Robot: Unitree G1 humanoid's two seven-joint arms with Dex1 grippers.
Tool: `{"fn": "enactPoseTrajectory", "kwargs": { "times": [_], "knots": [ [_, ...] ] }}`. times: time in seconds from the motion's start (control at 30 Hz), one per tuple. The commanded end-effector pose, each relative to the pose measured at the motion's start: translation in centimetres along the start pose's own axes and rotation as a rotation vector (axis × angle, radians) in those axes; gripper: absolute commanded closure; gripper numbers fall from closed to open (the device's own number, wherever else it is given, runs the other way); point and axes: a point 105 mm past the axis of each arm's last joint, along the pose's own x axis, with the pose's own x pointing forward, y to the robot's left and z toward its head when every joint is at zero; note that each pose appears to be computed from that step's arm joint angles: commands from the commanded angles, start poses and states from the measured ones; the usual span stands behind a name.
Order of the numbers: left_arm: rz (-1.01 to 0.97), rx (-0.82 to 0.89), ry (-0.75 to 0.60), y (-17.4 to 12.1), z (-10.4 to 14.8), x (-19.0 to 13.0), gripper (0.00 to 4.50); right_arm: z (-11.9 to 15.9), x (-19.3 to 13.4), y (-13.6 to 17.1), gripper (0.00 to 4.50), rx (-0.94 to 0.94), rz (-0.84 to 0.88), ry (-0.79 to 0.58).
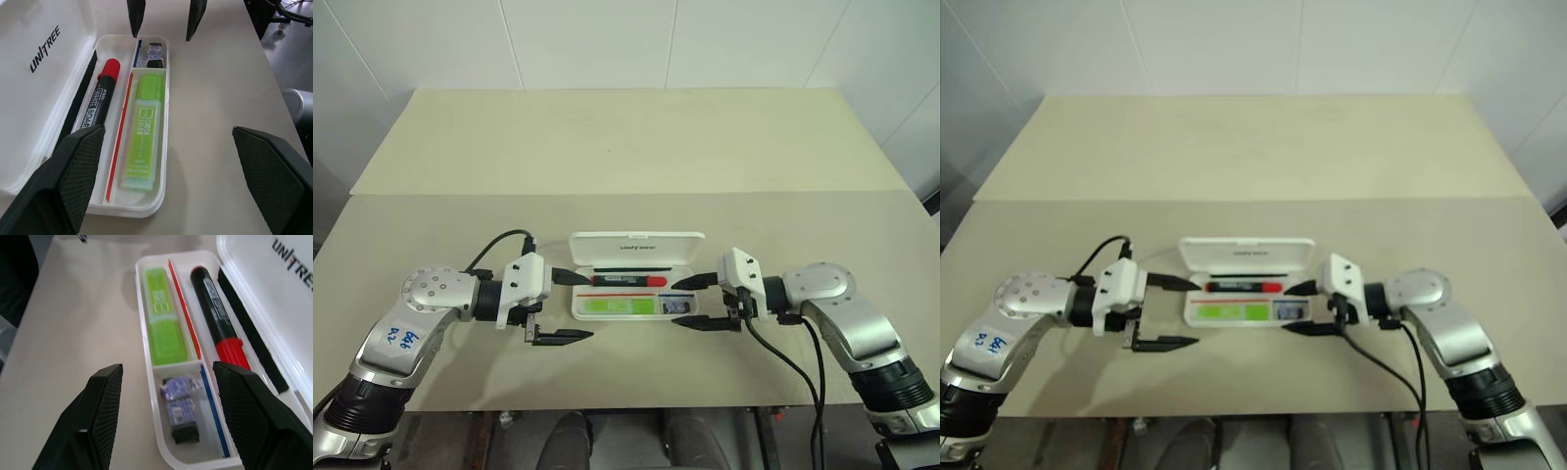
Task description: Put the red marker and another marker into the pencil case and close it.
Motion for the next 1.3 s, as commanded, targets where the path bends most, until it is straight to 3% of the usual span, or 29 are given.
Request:
{"fn": "enactPoseTrajectory", "kwargs": {
  "times": [0.03,0.23,0.57,0.67,1.03,1.3],
  "knots": [
    [0.002,0.022,-0.028,-0.1,0.9,-0.6,0.00,2.9,-1.8,0.6,1.39,-0.041,-0.047,-0.071],
    [0.023,0.009,-0.049,-0.1,0.8,-1.6,0.00,3.2,-4.8,2.5,0.03,0.006,-0.163,-0.026],
    [0.102,0.036,-0.097,1.0,1.2,-3.3,0.00,5.5,-7.7,3.5,0.03,0.015,-0.369,-0.110],
    [0.105,0.026,-0.118,0.9,1.3,-3.7,0.60,6.2,-7.6,3.8,0.00,0.000,-0.374,-0.148],
    [0.102,0.028,-0.119,0.6,0.8,-4.5,4.35,6.6,-5.5,4.9,0.00,-0.040,-0.251,-0.174],
    [0.394,-0.087,-0.234,4.4,1.7,-7.5,4.48,6.1,-4.5,5.2,0.00,-0.062,-0.183,-0.165]
  ]
}}
